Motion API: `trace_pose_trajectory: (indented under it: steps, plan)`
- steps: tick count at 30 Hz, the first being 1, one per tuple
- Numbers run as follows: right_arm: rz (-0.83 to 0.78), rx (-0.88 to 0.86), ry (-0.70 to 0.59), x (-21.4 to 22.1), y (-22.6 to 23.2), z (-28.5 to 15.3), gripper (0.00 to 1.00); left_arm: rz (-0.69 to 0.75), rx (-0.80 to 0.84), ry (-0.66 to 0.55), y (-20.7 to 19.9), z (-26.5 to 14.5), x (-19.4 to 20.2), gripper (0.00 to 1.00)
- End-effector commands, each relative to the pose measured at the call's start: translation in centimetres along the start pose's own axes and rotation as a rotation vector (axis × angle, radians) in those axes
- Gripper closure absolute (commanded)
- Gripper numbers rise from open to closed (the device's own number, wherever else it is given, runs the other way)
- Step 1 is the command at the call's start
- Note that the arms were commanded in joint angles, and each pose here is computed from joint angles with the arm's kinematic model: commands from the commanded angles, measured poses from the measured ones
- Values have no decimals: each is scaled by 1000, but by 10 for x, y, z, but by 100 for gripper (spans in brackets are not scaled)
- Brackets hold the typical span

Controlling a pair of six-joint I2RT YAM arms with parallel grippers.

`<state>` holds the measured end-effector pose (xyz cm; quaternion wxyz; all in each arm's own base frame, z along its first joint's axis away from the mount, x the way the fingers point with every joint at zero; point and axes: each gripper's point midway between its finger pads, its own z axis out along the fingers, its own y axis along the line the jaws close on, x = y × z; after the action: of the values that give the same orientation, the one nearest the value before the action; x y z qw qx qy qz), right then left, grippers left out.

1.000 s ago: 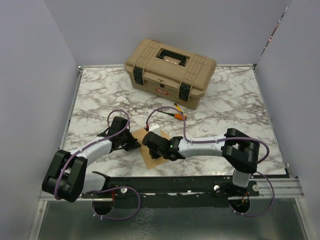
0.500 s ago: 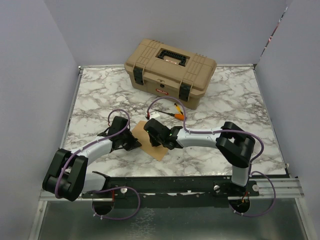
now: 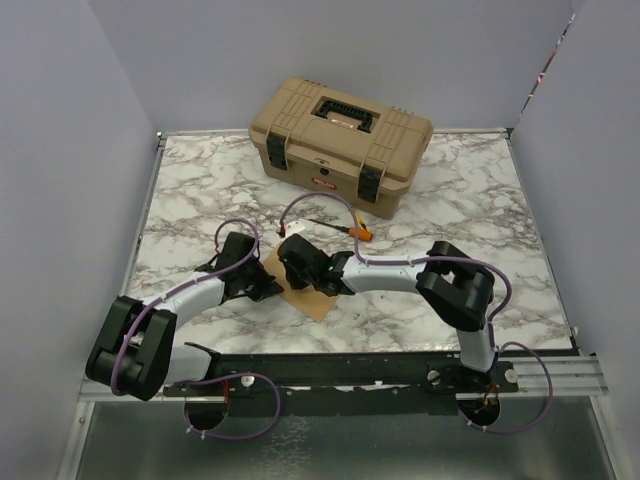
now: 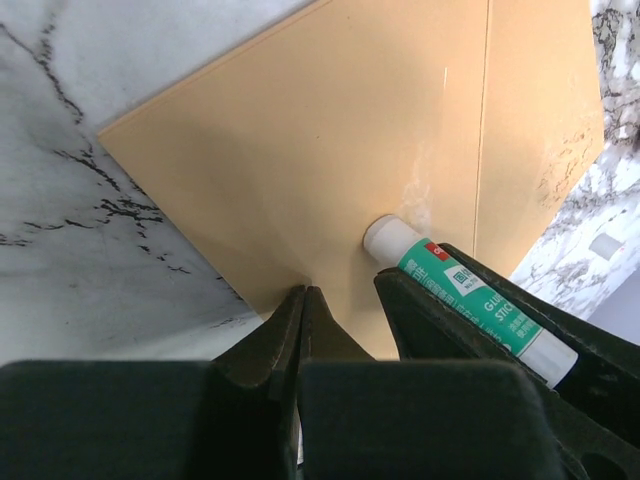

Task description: Place the letter into the envelope and seal it

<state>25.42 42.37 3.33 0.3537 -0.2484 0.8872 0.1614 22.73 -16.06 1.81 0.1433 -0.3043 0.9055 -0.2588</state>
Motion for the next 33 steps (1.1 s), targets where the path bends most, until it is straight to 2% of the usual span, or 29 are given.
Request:
trace_pose_trajectory:
  steps: [1, 6, 11, 20, 23, 33]
  plan:
    - [-93, 85, 263, 91, -39, -4, 100, -64, -127, -30, 37, 4, 3, 100]
    - [-103, 118, 306, 109, -58, -32, 99, -99, -117, -45, 33, 2, 1, 100]
    - [-122, 130, 323, 120, -67, -35, 99, -103, -110, -57, 32, 0, -1, 100]
    - [-134, 95, 223, 74, -42, 6, 99, -103, -121, -55, 38, 1, 2, 100]
    - [-134, 93, 216, 68, -41, 7, 100, -102, -126, -55, 40, 1, 2, 100]
    - [-134, 133, 277, 106, -74, -31, 100, -103, -121, -59, 37, 1, 0, 100]
